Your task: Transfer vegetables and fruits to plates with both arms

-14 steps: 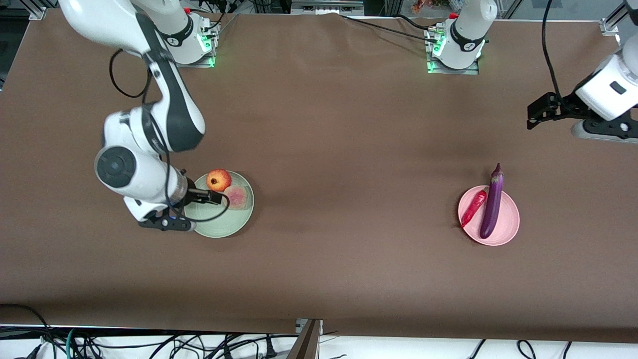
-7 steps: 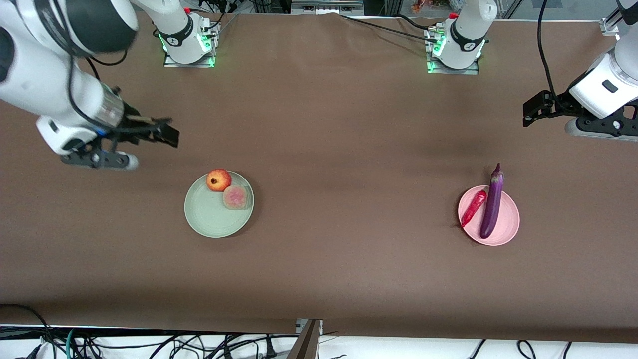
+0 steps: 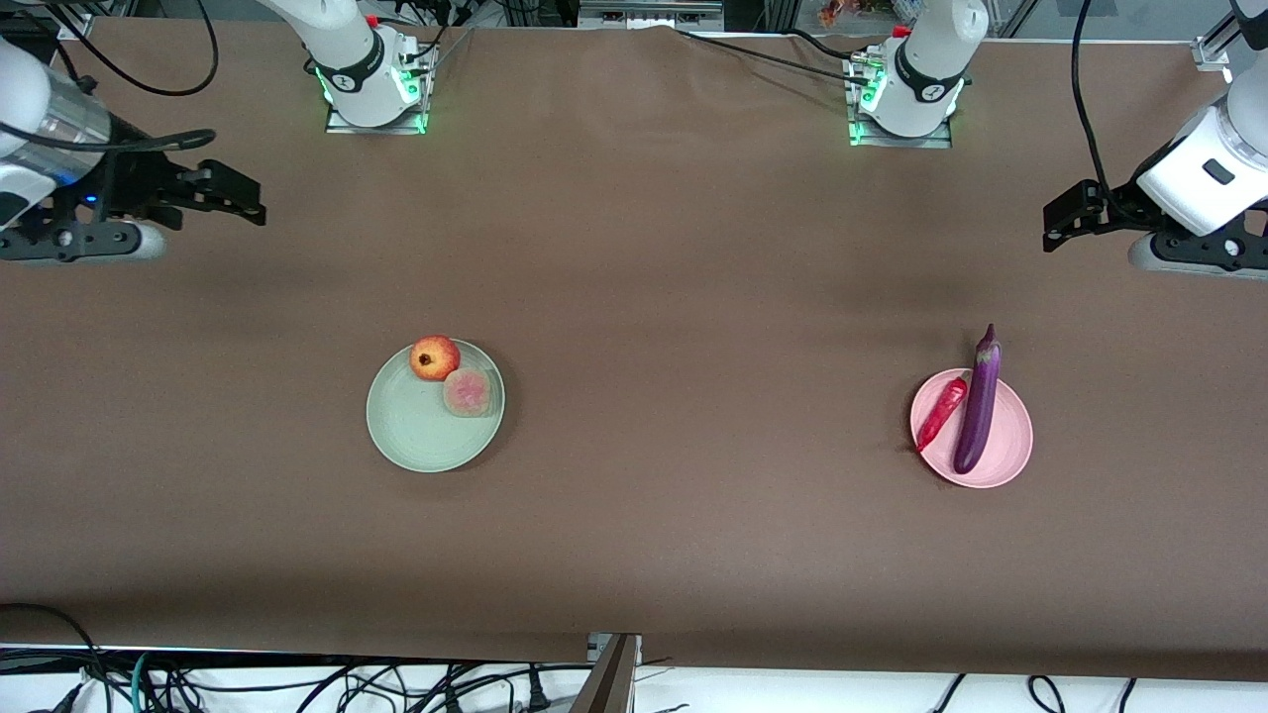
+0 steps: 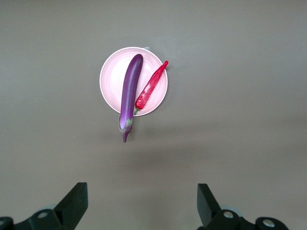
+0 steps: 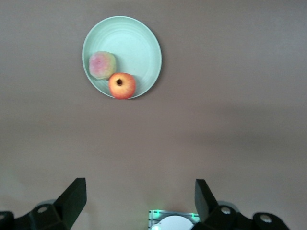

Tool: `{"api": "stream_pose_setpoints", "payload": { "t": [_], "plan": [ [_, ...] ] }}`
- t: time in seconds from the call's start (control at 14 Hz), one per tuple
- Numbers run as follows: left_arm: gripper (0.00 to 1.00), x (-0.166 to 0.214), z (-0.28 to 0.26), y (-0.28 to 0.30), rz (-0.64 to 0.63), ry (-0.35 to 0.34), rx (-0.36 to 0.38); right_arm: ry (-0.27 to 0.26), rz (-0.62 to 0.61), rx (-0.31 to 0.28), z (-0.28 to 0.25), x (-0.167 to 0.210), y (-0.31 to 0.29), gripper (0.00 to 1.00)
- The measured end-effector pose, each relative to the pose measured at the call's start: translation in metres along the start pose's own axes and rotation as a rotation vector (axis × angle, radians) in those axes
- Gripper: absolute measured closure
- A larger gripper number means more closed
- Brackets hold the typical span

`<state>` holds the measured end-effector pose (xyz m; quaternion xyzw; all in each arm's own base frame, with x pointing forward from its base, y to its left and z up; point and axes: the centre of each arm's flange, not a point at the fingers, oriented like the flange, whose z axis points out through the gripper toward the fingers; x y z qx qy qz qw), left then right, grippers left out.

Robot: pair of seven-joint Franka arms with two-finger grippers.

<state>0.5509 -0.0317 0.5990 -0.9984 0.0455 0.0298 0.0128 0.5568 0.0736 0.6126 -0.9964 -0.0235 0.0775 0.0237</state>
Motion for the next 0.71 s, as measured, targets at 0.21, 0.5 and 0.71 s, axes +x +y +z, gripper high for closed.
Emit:
{"api": "stream_pose_setpoints", "payload": {
  "t": [0.21, 0.5, 0.71],
  "plan": [
    [0.00, 0.000, 0.000, -0.003, -0.005, 0.000, 0.000, -0.005, -0.027, -0.009, 0.002, -0.002, -0.001, 0.00],
    [0.00, 0.000, 0.000, -0.003, -0.007, 0.000, 0.000, -0.002, -0.042, -0.027, 0.001, -0.004, -0.002, 0.00],
    [0.00, 0.000, 0.000, -0.003, -0.007, 0.000, 0.000, 0.000, -0.055, -0.031, 0.001, -0.004, -0.009, 0.00]
  ]
}}
